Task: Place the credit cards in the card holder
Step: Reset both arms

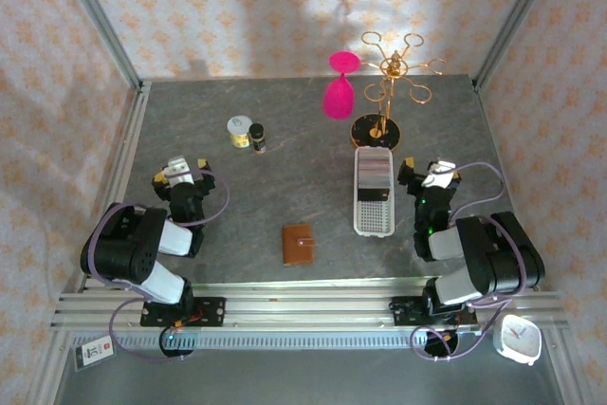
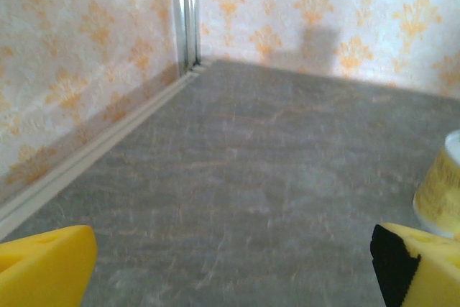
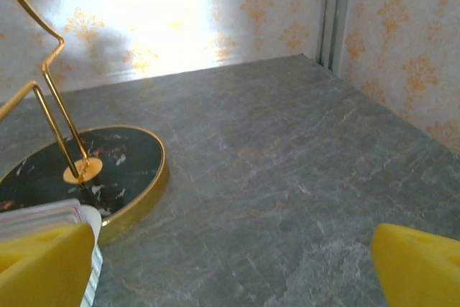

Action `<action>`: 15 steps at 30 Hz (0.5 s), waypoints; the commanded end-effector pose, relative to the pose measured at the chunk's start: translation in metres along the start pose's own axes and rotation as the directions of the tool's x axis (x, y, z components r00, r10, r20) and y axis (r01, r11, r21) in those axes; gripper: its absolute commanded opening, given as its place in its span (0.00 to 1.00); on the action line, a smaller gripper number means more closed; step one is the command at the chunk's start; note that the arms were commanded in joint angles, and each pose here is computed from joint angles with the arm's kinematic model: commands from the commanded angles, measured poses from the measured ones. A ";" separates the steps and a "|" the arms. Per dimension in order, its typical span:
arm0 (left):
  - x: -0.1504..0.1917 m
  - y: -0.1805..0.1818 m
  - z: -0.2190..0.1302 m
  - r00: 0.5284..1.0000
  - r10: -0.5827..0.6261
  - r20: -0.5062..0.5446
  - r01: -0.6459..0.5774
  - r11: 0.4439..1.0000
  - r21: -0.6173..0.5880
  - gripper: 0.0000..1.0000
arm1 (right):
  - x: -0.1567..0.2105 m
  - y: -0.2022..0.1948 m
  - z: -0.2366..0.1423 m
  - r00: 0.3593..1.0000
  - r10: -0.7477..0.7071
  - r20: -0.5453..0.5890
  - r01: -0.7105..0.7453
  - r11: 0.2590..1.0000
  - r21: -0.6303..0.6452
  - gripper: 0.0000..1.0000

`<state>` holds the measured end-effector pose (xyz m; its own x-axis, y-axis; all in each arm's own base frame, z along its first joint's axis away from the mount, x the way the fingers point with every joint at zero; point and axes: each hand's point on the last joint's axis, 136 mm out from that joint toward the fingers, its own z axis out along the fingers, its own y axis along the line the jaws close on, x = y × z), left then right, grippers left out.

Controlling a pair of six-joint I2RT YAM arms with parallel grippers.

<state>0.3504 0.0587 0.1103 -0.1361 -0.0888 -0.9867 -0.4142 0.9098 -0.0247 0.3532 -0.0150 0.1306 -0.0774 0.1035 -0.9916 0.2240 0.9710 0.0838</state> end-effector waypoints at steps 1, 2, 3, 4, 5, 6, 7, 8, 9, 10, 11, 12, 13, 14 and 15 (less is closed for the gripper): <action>-0.027 -0.014 0.001 0.995 -0.030 0.099 0.021 0.996 0.089 1.00 | -0.004 0.003 0.008 0.999 0.035 0.038 -0.034 0.999 -0.031 0.97; -0.026 -0.015 0.002 0.996 -0.031 0.086 0.023 0.996 0.090 1.00 | -0.001 0.003 0.010 0.999 0.031 0.009 -0.031 0.999 -0.026 0.99; -0.026 -0.015 0.003 0.996 -0.032 0.084 0.024 0.996 0.091 1.00 | 0.003 0.003 0.014 0.999 0.028 -0.029 -0.028 0.999 -0.023 0.99; -0.027 -0.015 0.003 0.995 -0.033 0.091 0.025 0.995 0.094 1.00 | 0.002 0.002 0.015 0.999 0.037 -0.014 -0.038 0.999 -0.027 0.99; -0.027 -0.015 0.003 0.995 -0.032 0.092 0.023 0.995 0.093 1.00 | 0.001 -0.001 0.016 0.999 0.047 -0.006 -0.048 0.999 -0.012 1.00; -0.026 -0.015 0.003 0.996 -0.031 0.085 0.023 0.995 0.093 1.00 | 0.003 -0.002 0.018 0.998 0.048 -0.028 -0.048 0.999 -0.004 1.00; -0.026 -0.015 0.003 0.996 -0.033 0.086 0.025 0.995 0.094 1.00 | 0.004 -0.002 0.019 0.998 0.049 -0.037 -0.049 0.999 -0.006 1.00; -0.027 -0.015 0.003 0.995 -0.033 0.090 0.025 0.995 0.093 1.00 | 0.003 -0.002 0.019 0.998 0.052 -0.026 -0.052 0.999 -0.007 1.00; -0.027 -0.015 0.003 0.995 -0.033 0.090 0.025 0.995 0.093 1.00 | 0.004 -0.003 0.019 0.998 0.053 -0.032 -0.053 0.999 -0.005 1.00; -0.027 -0.015 0.003 0.996 -0.032 0.088 0.024 0.995 0.093 1.00 | 0.004 -0.003 0.020 0.998 0.054 -0.038 -0.055 0.999 -0.004 1.00; -0.027 -0.015 0.003 0.996 -0.032 0.089 0.024 0.995 0.093 1.00 | 0.003 -0.003 0.021 0.998 0.058 -0.033 -0.058 0.998 -0.004 1.00; -0.027 -0.015 0.003 0.995 -0.034 0.091 0.025 0.995 0.093 1.00 | 0.004 -0.004 0.021 0.998 0.059 -0.038 -0.059 0.998 -0.003 1.00; -0.027 -0.015 0.003 0.995 -0.033 0.091 0.025 0.995 0.094 1.00 | 0.004 -0.004 0.021 0.998 0.058 -0.037 -0.058 0.998 -0.003 1.00; -0.027 -0.015 0.003 0.995 -0.033 0.090 0.025 0.995 0.094 1.00 | 0.004 -0.004 0.021 0.998 0.058 -0.037 -0.059 0.998 -0.004 1.00; -0.027 -0.015 0.002 0.995 -0.034 0.091 0.025 0.995 0.093 1.00 | 0.003 -0.004 0.021 0.998 0.060 -0.035 -0.060 0.998 -0.003 1.00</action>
<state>0.3577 0.0479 0.1209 -0.0999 -0.0829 -0.9915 -0.3424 0.9385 -0.0439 0.3679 -0.0219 0.1195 -0.1143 0.1527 -0.9817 0.2259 0.9662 0.1240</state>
